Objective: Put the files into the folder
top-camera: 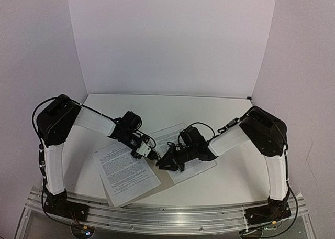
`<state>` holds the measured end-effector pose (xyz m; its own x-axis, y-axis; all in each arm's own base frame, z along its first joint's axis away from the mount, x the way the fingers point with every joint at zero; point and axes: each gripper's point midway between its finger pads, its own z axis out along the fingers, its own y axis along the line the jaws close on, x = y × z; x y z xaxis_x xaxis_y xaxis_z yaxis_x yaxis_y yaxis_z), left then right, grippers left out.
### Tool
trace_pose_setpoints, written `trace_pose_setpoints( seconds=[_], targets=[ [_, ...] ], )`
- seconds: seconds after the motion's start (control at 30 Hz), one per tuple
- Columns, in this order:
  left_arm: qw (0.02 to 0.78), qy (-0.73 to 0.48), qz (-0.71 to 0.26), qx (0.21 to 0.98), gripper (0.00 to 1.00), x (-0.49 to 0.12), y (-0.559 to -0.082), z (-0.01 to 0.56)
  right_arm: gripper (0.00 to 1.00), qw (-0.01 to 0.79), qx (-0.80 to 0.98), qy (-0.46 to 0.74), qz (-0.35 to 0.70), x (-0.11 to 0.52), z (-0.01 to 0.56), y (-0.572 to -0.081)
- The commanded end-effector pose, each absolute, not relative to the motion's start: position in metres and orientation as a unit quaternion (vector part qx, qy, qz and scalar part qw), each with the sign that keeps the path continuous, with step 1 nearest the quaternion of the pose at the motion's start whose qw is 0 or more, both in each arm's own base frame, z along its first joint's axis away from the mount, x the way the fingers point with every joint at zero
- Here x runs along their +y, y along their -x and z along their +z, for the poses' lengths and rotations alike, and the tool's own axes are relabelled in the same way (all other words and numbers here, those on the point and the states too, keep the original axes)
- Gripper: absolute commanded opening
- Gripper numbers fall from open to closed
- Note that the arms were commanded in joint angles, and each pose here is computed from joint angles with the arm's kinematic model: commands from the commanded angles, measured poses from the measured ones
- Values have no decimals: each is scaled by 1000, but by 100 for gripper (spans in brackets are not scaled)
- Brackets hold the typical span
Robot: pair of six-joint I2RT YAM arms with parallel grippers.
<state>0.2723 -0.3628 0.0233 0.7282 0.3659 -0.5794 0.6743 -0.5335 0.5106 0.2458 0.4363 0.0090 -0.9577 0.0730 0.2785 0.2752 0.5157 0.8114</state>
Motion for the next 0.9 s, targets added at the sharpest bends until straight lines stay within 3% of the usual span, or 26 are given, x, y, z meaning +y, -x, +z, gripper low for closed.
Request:
trace_pose_setpoints(
  seconds=[0.0, 0.27, 0.47, 0.7, 0.87],
  targets=[
    [245, -887, -209, 330, 5, -325, -227, -48, 22, 154, -897, 155, -384, 411, -39, -222],
    [243, -893, -202, 320, 4, -321, -224, -53, 30, 134, -889, 141, -414, 421, -3, -231],
    [242, -895, -198, 317, 4, -320, -224, -55, 22, 122, -882, 140, -432, 426, 25, -237],
    [242, -899, -192, 311, 4, -317, -223, -58, 31, 114, -880, 137, -441, 431, 41, -243],
    [243, -899, -190, 311, 3, -318, -223, -58, 24, 102, -880, 148, -439, 423, 59, -241]
  ],
)
